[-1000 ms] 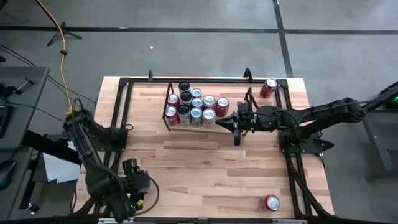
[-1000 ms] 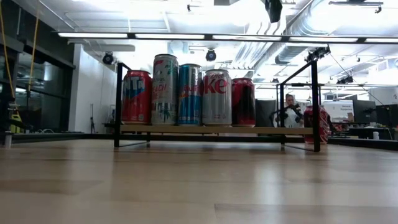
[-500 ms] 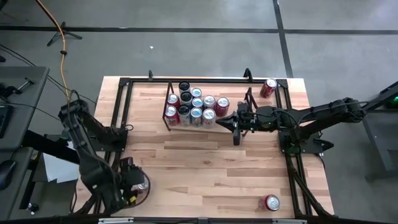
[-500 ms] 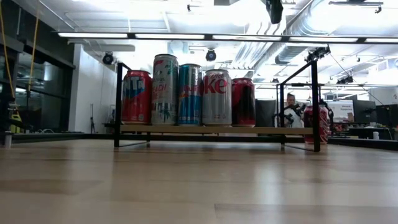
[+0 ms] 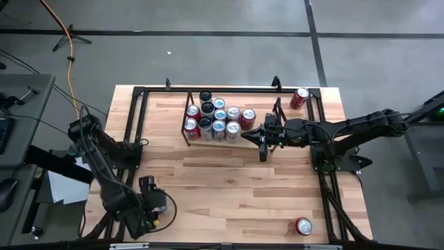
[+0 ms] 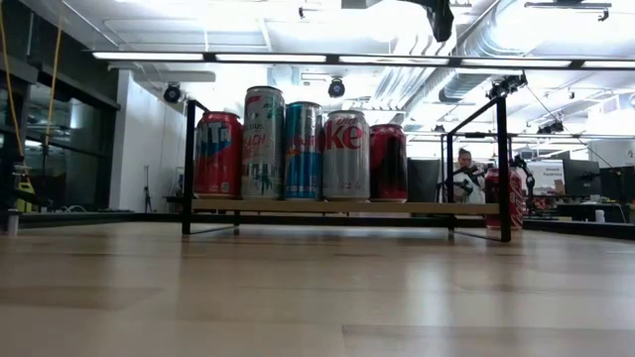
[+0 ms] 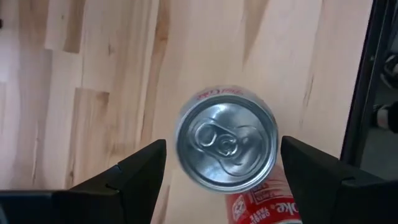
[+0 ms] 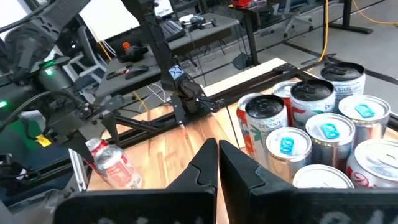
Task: Place canned beverage on shelf
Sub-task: Put the red-silver soda can on the shelf aligned with the other red-silver soda cans, then put the red and black soda can and align the it with the other red and white soda can on the shelf
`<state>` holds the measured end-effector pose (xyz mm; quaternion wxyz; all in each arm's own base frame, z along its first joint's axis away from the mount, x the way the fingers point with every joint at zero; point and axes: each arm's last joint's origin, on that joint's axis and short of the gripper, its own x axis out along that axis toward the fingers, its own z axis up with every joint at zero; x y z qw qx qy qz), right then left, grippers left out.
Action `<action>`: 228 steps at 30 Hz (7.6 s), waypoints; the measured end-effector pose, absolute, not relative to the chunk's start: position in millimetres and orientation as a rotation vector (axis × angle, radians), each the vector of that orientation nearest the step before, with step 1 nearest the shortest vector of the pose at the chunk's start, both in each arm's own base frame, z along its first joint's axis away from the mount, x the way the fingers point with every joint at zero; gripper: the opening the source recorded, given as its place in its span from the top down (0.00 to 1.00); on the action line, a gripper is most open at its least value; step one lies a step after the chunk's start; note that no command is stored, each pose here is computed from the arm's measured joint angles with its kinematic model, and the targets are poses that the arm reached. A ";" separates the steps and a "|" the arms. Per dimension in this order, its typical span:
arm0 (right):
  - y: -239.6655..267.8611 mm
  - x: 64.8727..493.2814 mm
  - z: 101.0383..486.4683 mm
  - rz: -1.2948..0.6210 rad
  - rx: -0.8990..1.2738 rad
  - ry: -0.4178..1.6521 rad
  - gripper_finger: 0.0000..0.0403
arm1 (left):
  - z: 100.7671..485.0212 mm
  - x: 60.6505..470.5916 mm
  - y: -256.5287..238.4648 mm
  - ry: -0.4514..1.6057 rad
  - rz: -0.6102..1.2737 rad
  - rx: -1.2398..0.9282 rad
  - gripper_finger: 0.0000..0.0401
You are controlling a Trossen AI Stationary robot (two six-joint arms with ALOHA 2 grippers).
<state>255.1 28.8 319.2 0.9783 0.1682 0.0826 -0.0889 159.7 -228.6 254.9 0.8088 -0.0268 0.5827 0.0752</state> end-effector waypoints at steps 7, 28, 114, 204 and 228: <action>28.8 254.8 317.5 -0.182 0.335 0.184 1.00 | 239.9 167.4 -235.4 1.274 0.173 -0.019 0.33; 28.8 254.8 317.5 -0.184 0.359 0.181 1.00 | 220.4 196.5 -230.3 1.207 0.169 -0.020 0.37; -5.4 235.5 361.5 -0.451 0.273 -0.184 1.00 | 289.9 412.1 195.3 1.000 0.320 -0.093 0.51; -5.2 237.2 354.1 -0.370 0.234 -0.090 1.00 | 407.8 252.5 61.8 0.169 0.229 -0.290 0.31; -1.4 238.1 354.7 -0.231 0.419 -0.102 1.00 | 401.7 166.2 15.0 -0.118 0.114 -0.116 0.31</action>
